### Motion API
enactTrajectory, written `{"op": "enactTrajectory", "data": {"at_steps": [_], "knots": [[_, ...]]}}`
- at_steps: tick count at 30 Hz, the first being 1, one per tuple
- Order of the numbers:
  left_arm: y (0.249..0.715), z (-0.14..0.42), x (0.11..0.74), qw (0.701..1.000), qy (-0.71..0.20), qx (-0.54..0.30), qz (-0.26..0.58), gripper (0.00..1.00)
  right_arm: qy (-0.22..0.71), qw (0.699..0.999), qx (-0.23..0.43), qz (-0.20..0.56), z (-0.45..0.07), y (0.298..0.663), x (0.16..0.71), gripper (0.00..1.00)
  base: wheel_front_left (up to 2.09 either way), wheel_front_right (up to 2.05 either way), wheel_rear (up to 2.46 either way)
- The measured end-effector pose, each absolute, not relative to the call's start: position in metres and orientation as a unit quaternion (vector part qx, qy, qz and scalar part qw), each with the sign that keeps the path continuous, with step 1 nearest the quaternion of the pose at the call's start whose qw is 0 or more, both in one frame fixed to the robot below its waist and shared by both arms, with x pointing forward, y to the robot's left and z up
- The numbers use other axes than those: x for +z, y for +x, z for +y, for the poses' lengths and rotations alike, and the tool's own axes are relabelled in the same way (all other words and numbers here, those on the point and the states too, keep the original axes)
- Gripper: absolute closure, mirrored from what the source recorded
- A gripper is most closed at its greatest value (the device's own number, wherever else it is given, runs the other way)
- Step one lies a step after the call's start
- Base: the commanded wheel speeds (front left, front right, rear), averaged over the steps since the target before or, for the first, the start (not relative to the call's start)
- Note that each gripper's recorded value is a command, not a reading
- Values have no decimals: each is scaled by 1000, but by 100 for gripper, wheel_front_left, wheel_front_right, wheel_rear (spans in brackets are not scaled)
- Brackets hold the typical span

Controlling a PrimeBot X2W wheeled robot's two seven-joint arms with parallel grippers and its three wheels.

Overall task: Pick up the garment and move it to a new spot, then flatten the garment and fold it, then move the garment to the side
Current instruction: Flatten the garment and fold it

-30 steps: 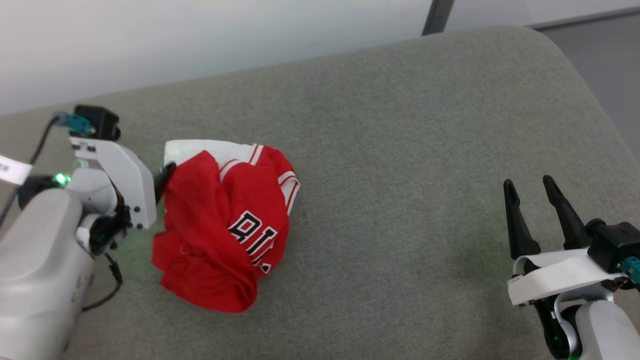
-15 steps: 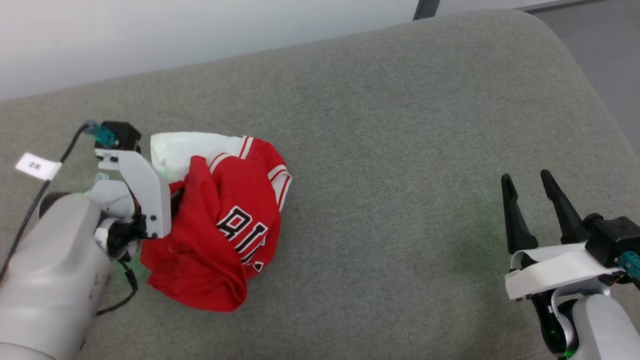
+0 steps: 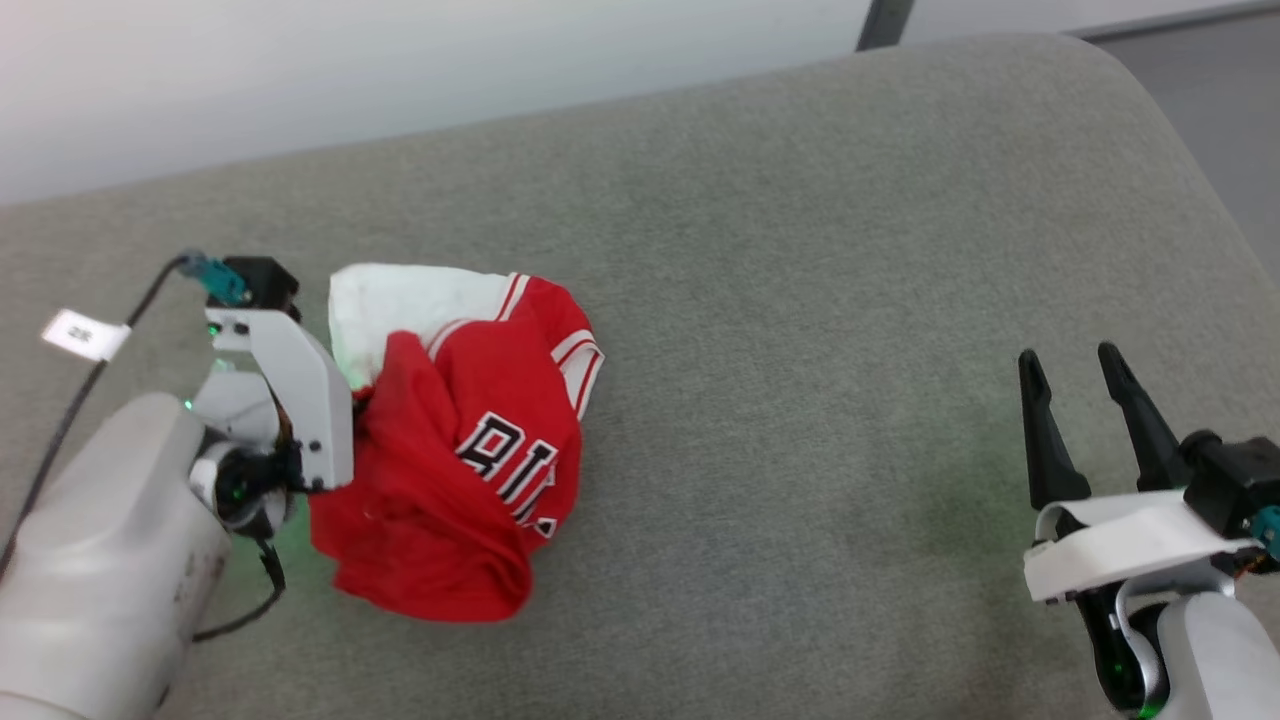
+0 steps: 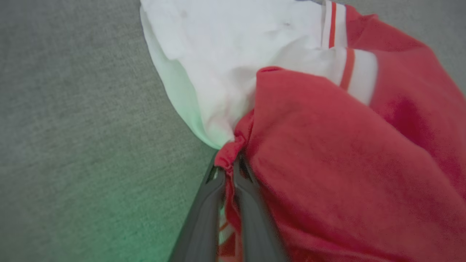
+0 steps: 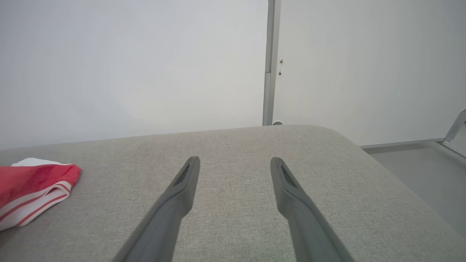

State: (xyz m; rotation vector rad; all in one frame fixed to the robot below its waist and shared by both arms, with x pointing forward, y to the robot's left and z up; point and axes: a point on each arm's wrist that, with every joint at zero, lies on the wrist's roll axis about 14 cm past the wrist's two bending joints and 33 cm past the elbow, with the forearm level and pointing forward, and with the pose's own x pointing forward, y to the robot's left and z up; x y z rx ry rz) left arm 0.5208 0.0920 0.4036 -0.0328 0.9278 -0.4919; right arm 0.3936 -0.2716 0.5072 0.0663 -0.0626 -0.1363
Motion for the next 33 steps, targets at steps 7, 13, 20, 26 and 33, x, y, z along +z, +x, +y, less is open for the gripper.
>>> {"op": "enactTrajectory", "data": {"at_steps": [7, 13, 20, 26, 33], "knots": [[492, 109, 408, 855, -9, -239, 461, 100, 35, 998, -50, -34, -260, 394, 508, 0, 0, 0, 0], [452, 116, 411, 842, -9, -251, 477, 100, 39, 998, -28, -42, -245, 398, 514, 0, 0, 0, 0], [405, 132, 408, 834, -10, -241, 496, 100, 45, 998, -3, -46, -227, 403, 518, 0, 0, 0, 0], [411, 150, 425, 856, -12, -208, 474, 0, 46, 998, 7, -48, -221, 406, 521, 0, 0, 0, 0], [440, 164, 460, 875, 12, -189, 445, 0, 44, 998, 5, -49, -223, 405, 522, 0, 0, 0, 0]]}}
